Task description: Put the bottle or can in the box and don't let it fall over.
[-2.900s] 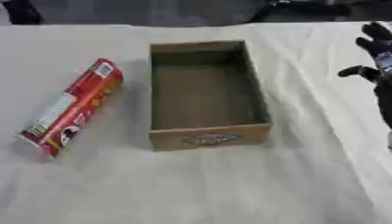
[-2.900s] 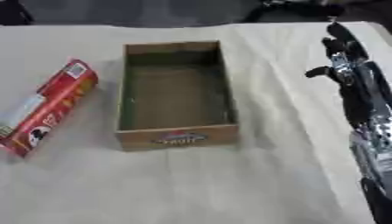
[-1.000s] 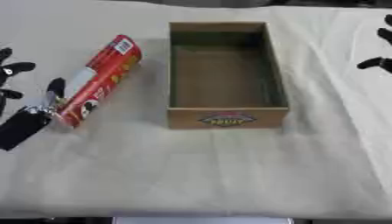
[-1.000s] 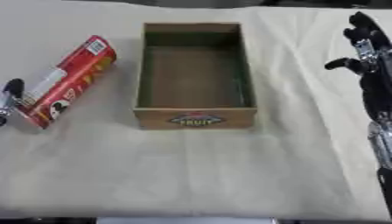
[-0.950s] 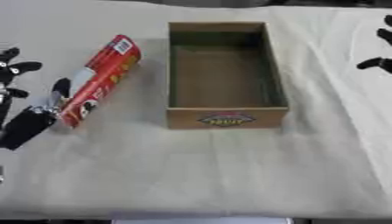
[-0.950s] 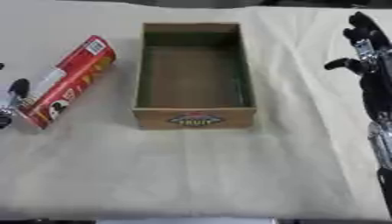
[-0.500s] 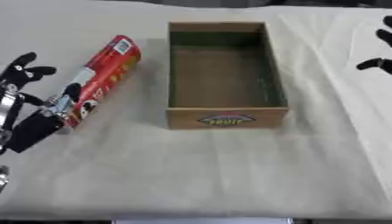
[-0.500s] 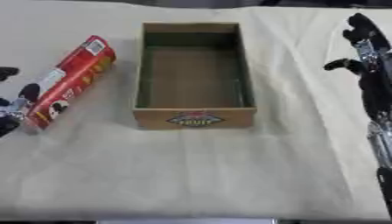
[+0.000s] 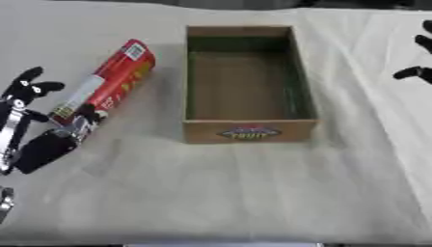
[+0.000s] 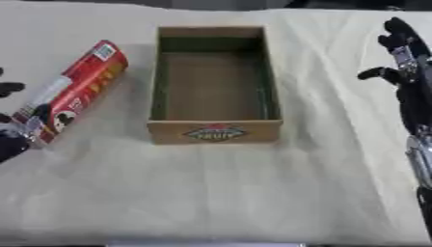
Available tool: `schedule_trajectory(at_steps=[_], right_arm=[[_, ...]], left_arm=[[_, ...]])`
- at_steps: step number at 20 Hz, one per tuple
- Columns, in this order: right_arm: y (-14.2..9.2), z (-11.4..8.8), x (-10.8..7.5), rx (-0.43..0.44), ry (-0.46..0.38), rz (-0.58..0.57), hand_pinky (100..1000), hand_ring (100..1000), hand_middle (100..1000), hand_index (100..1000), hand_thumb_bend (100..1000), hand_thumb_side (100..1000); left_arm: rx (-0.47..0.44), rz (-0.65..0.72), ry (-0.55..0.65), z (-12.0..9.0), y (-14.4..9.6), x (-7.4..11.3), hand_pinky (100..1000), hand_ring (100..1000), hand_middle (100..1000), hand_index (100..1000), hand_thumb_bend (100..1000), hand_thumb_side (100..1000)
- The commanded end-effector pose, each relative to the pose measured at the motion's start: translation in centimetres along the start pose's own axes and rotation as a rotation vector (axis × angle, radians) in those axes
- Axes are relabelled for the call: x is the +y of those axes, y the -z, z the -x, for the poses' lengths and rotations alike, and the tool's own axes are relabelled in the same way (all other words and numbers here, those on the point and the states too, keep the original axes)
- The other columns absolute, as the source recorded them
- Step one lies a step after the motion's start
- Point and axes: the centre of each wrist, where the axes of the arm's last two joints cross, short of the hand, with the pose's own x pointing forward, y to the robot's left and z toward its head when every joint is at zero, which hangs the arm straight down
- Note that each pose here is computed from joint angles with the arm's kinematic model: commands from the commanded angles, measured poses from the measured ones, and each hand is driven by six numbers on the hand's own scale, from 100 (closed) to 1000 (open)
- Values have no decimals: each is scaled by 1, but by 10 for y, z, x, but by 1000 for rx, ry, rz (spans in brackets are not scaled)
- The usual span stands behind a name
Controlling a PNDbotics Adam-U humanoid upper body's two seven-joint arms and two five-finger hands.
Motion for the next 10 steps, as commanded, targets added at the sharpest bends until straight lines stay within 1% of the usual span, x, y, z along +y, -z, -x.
schedule_trajectory(at_steps=[1,4,6,10], right_arm=[[4,-6,-5,-22,-21,-7,575,1000,1000,1000,100,910],[3,-5,-5,-21,-19,-8,575,1000,1000,1000,100,916],[3,-5,-5,-18,-19,-8,575,1000,1000,1000,100,917],[3,-4,-5,-16,-19,-9,571,1000,1000,1000,100,921]], left_arm=[[-13,-11,32,1,0,2,759,923,1000,830,380,532],[-23,-14,59,3,0,0,744,921,1000,830,389,525],[-29,-27,78,2,0,0,706,906,1000,831,394,530],[-40,-74,127,-2,-3,8,696,889,1000,829,414,519]])
